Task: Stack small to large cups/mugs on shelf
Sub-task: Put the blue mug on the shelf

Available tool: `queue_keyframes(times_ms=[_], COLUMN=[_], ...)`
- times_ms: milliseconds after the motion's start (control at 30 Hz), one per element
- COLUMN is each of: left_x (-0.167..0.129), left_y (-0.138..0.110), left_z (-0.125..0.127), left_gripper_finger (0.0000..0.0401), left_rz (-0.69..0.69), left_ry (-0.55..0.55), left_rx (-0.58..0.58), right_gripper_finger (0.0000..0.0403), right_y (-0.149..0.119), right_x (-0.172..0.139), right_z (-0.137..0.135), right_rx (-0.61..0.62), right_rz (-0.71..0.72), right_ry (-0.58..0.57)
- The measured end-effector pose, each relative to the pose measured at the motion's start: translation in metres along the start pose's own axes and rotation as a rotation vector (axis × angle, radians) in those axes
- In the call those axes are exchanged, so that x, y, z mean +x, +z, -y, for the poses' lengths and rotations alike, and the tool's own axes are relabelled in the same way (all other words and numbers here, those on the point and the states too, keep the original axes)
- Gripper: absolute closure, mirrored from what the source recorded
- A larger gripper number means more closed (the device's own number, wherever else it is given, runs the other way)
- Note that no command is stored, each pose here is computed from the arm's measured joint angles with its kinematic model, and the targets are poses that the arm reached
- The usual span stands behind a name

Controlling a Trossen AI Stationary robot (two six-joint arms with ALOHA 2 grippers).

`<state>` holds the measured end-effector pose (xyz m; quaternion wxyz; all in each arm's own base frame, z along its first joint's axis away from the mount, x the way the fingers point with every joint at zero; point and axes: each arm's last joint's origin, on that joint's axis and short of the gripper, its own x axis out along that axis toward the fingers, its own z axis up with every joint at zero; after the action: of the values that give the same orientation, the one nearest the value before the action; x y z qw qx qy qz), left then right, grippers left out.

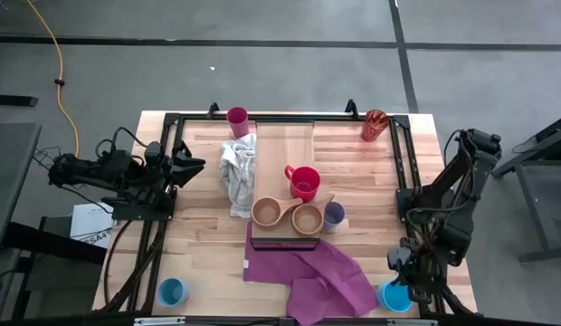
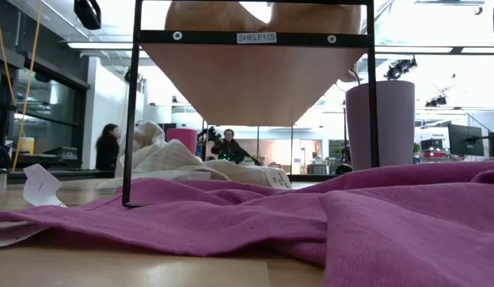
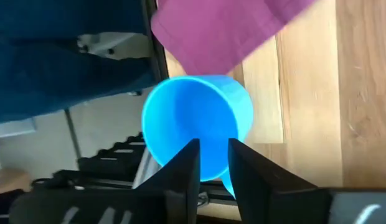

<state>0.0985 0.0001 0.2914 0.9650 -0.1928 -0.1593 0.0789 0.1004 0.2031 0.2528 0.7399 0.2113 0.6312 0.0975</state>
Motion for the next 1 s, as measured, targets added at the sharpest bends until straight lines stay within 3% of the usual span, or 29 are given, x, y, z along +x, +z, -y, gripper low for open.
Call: queue_keyframes(times_ms=[367,1000], left_x=[0.0,0.0], left_y=[-0.001,-0.001], left_z=[0.0,0.0], left_gripper_finger=[0.0323,0.0323], left_rz=[-0.011,-0.016], left_ry=[-0.01,-0.022], left_rx=[0.002,0.002], right_gripper_finger=[0.0331,0.0331], right_y=[0.0,0.0], right_x=[0.023,0.027], right_z=[-0.004,-0.002], right_rx=[0.022,0.05], right_rz=[-0.025,-0.005], right_ry=[-0.072,-0.118])
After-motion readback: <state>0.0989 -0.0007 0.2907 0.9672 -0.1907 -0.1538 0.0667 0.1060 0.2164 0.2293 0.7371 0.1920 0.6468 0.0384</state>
